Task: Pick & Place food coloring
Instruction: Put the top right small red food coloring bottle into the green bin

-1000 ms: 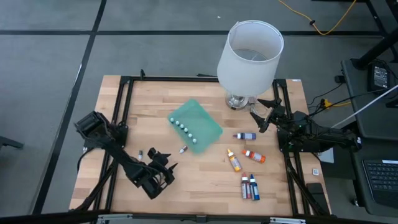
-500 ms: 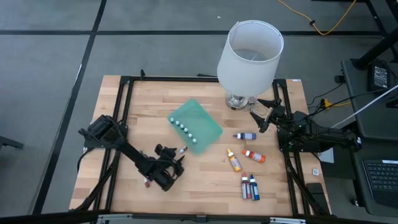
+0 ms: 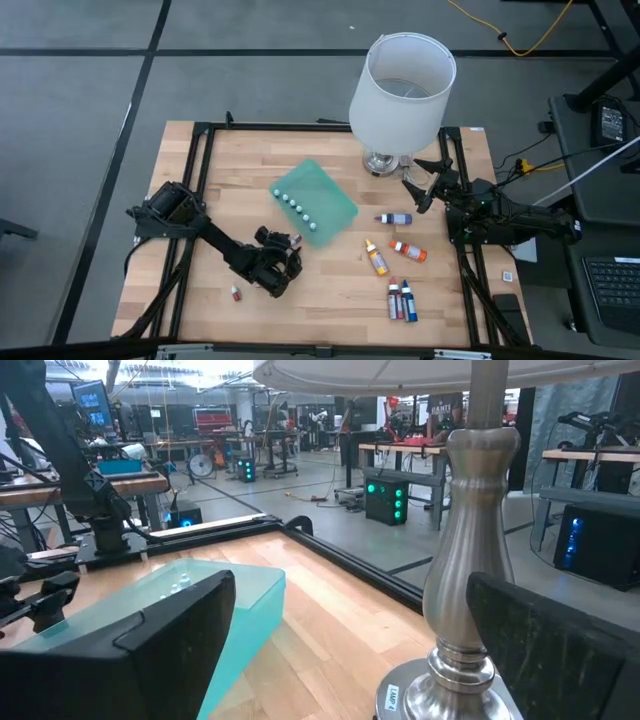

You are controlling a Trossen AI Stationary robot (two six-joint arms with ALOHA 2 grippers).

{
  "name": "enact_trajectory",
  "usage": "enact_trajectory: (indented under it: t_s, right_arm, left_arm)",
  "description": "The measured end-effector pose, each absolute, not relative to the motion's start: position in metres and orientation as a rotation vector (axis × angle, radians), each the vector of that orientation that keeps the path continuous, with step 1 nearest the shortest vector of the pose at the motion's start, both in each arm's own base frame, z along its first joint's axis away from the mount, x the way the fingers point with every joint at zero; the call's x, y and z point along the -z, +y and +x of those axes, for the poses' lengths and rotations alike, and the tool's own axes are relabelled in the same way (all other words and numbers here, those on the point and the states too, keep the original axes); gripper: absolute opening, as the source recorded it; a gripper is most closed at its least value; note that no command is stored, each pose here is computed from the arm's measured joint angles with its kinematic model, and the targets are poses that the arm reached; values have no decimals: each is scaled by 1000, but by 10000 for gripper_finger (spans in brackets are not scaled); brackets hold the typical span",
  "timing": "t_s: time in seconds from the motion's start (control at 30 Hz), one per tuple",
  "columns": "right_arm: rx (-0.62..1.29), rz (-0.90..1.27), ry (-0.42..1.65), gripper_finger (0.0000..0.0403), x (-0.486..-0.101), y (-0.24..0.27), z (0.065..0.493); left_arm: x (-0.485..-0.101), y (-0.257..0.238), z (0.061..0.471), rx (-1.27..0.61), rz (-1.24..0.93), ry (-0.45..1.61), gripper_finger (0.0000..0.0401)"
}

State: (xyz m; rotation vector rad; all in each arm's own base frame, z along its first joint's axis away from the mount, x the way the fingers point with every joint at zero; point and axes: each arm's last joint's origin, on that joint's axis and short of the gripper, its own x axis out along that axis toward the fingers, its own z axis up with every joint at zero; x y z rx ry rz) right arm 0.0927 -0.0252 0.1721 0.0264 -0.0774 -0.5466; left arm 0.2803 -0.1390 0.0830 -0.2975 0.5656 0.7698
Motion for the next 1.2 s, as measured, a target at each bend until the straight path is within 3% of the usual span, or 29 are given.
enact_trajectory:
  t_s: [0.43, 0.8, 1.07, 1.2]
  right_arm:
    - [547, 26, -77, 397, -172, -25, 93]
    - [547, 26, -77, 397, -172, -25, 93]
    - [547, 26, -77, 397, -172, -25, 93]
    - [547, 26, -77, 397, -172, -25, 93]
  left_arm:
    - [-83, -141, 279, -769, -322, 569, 220]
    - [-82, -143, 278, -760, -329, 572, 137]
    - [-94, -157, 285, -673, -342, 616, 55]
    - [-108, -165, 290, -607, -343, 628, 48]
